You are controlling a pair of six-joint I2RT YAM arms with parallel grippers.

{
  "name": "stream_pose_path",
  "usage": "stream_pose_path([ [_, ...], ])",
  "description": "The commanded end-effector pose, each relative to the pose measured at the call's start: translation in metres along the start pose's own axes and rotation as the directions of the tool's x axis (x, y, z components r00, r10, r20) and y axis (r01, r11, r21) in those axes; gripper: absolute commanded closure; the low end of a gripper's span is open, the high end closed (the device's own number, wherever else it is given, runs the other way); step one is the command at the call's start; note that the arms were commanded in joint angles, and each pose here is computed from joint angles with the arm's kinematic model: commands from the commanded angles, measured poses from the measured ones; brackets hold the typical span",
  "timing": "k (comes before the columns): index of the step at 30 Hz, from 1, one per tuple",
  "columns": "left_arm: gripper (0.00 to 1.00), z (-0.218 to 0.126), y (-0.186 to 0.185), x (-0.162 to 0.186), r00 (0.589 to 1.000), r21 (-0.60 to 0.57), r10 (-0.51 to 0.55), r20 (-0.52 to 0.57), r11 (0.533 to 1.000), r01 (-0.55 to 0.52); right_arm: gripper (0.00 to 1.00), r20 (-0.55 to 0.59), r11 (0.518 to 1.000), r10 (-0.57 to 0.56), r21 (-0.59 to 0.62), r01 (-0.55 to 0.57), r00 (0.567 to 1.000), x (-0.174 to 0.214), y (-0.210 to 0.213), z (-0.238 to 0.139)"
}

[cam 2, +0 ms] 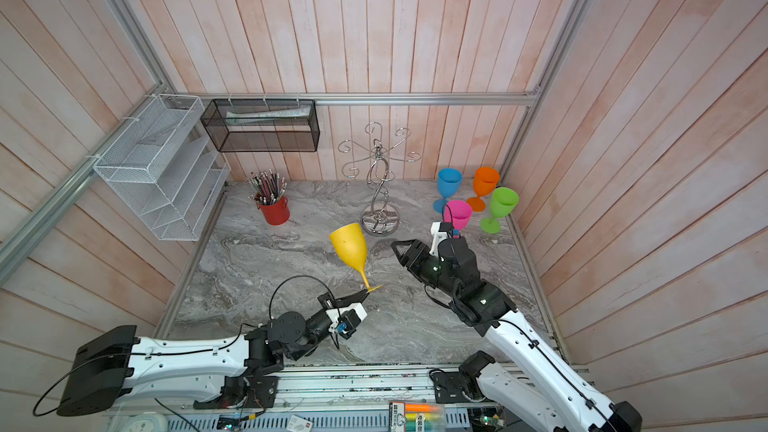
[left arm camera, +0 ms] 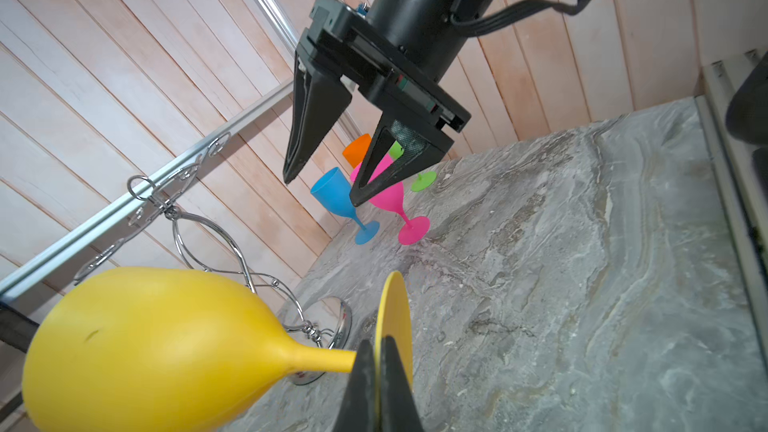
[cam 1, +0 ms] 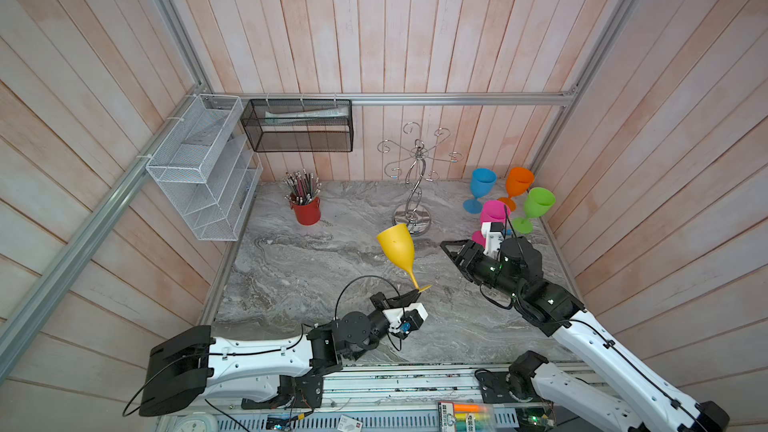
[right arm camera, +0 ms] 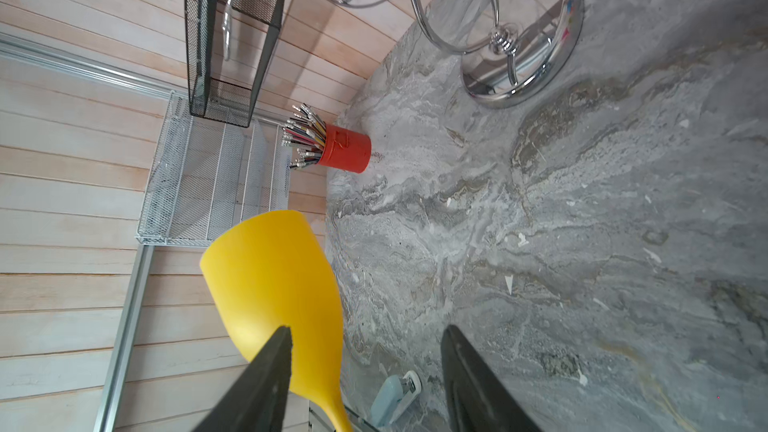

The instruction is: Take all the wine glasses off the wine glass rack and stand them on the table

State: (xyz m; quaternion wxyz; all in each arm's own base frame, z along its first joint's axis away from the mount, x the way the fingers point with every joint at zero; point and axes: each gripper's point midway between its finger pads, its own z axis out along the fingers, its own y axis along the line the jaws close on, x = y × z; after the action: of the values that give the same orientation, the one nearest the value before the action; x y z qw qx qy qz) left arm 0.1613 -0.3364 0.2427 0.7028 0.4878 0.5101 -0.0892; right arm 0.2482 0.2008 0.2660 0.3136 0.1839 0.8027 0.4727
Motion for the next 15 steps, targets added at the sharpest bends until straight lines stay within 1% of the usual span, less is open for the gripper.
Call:
stream_pose_path([
  [1, 1.00, -0.003, 0.024, -0.015, 0.993, -0.196, 0.114, 0.022, 0.975, -0.108, 0.43, -0.086, 0.997, 0.075, 0.040, -0.071, 0.994, 0.023, -0.017, -0.004],
  [4, 1.00, 0.000, 0.013, -0.006, 0.982, -0.218, 0.187, -0.005, 0.959, -0.184, 0.46, -0.105, 0.995, 0.093, 0.057, -0.087, 0.990, 0.033, -0.027, -0.009],
  [7, 1.00, 0.002, 0.008, 0.003, 0.976, -0.230, 0.215, -0.024, 0.949, -0.214, 0.47, -0.124, 0.993, 0.104, 0.076, -0.095, 0.987, 0.043, -0.037, -0.012],
  [10, 1.00, 0.004, 0.007, 0.005, 0.974, -0.252, 0.225, -0.026, 0.941, -0.224, 0.49, -0.139, 0.989, 0.120, 0.102, -0.107, 0.983, 0.053, -0.048, -0.010],
  [15, 1.00, 0.014, -0.002, 0.007, 0.963, -0.237, 0.267, -0.038, 0.934, -0.268, 0.51, -0.168, 0.983, 0.154, 0.121, -0.134, 0.974, 0.067, -0.063, 0.000],
])
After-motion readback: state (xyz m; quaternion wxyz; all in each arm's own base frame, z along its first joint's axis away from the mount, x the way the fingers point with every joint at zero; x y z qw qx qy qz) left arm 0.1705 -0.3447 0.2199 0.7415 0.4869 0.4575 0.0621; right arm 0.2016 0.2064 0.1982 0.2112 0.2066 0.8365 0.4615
